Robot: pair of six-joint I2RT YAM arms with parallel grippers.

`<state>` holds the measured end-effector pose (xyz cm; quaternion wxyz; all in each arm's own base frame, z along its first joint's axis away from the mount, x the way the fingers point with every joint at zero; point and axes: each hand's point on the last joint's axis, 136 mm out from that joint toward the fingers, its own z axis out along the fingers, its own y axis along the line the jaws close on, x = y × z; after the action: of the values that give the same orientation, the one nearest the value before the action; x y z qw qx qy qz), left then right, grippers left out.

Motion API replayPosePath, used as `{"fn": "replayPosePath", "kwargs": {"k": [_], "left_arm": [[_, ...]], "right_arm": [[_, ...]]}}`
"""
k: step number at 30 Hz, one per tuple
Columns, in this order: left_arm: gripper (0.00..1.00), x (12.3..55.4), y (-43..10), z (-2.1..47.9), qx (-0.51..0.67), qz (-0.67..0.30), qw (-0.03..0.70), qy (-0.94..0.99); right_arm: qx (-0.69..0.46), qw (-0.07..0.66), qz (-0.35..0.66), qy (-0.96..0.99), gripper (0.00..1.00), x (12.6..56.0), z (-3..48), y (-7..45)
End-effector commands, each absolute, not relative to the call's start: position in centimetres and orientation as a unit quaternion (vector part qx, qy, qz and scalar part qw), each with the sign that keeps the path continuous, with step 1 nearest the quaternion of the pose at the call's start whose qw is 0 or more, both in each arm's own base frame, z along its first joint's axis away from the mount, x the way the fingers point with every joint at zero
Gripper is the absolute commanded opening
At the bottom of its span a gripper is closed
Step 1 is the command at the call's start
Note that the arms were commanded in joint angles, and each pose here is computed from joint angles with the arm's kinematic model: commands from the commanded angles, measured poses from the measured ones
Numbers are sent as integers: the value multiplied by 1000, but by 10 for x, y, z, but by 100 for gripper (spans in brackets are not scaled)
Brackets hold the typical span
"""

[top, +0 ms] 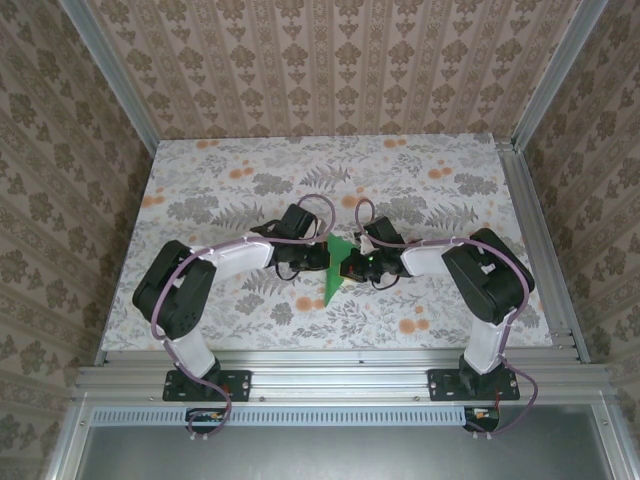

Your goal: Fold a paper plane with a square sheet of paper (pick it up from the middle)

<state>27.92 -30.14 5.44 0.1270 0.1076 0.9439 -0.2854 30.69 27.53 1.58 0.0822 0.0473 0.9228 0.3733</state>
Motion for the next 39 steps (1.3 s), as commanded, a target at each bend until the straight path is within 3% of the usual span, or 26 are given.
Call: {"fn": "replayPosePath", "kwargs": {"k": [1, 15, 33, 39], "left_arm": [[6, 284, -296, 62, 112, -272, 140, 945], [5, 286, -277, 53, 92, -257, 147, 951], [5, 285, -273, 54, 99, -248, 145, 953], [14, 285, -281, 63, 101, -267, 144, 947]], "right_arm": [[51, 77, 349, 932, 5, 298, 14, 267], [37, 93, 375, 922, 11, 291, 48, 275], [36, 61, 329, 942, 9, 292, 5, 283], [36, 54, 308, 949, 8, 288, -4, 276]]}}
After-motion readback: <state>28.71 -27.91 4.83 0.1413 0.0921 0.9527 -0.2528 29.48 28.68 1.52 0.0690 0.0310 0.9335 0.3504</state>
